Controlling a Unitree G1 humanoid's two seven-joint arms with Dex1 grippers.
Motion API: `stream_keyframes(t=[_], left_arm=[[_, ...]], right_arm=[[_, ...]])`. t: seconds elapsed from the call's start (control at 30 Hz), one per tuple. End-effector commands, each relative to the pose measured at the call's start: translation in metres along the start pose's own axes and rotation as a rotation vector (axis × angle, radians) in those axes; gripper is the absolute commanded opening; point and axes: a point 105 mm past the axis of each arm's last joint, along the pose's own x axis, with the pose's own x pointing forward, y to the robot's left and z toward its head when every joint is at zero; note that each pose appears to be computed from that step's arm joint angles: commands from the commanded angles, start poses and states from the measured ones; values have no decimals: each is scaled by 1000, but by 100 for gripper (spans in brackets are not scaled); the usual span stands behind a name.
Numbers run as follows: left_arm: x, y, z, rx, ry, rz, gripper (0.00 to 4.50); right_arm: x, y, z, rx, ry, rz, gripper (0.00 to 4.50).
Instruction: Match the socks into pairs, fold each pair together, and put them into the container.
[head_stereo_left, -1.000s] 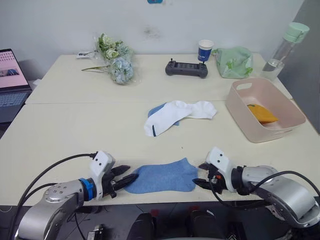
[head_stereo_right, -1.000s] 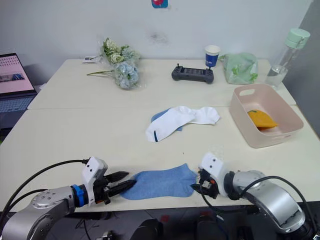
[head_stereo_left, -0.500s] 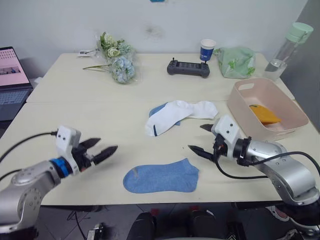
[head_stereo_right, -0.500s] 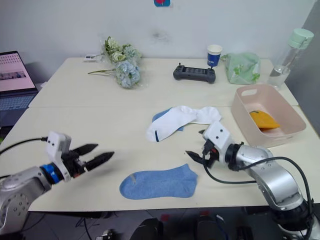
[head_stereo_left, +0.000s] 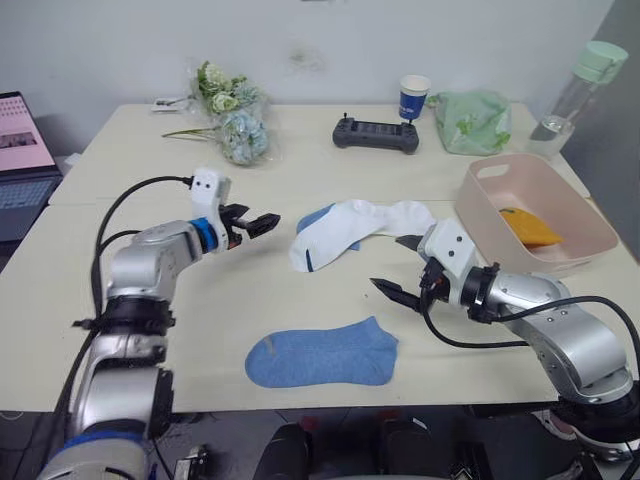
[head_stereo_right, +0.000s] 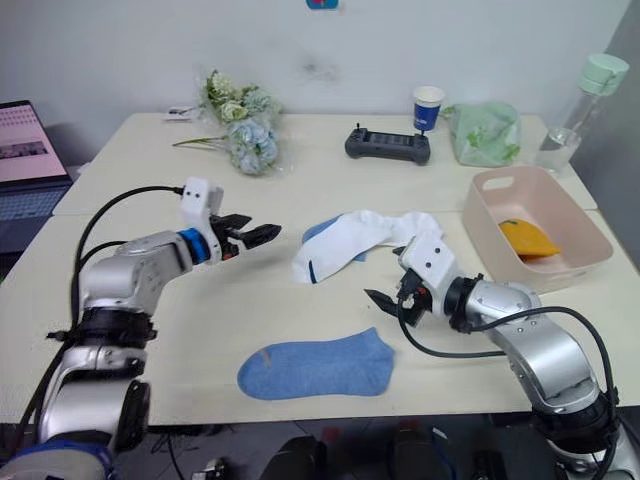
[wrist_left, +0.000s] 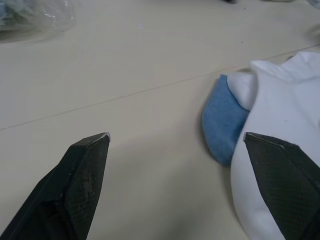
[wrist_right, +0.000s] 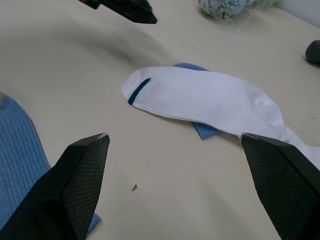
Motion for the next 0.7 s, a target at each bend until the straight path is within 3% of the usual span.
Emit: stream_keyframes(t=[0.03, 0.23, 0.37, 0.47, 0.7], left_arm=[[15, 2, 6, -18, 6, -1, 447], [38, -8, 1, -61, 61, -7, 447], [45, -21, -18, -36, 158, -62, 447], [47, -27, -31, 5, 216, -90, 390], [53, -41, -41, 36, 227, -159, 186]], right_arm=[[-4, 5, 12, -30, -36, -9, 450], [-5, 8, 13, -22, -30, -20, 450], [-7, 7, 12, -17, -20, -35, 450], [-8, 7, 12, -12, -19, -39, 450], [-8, 8, 13, -6, -17, -40, 450]])
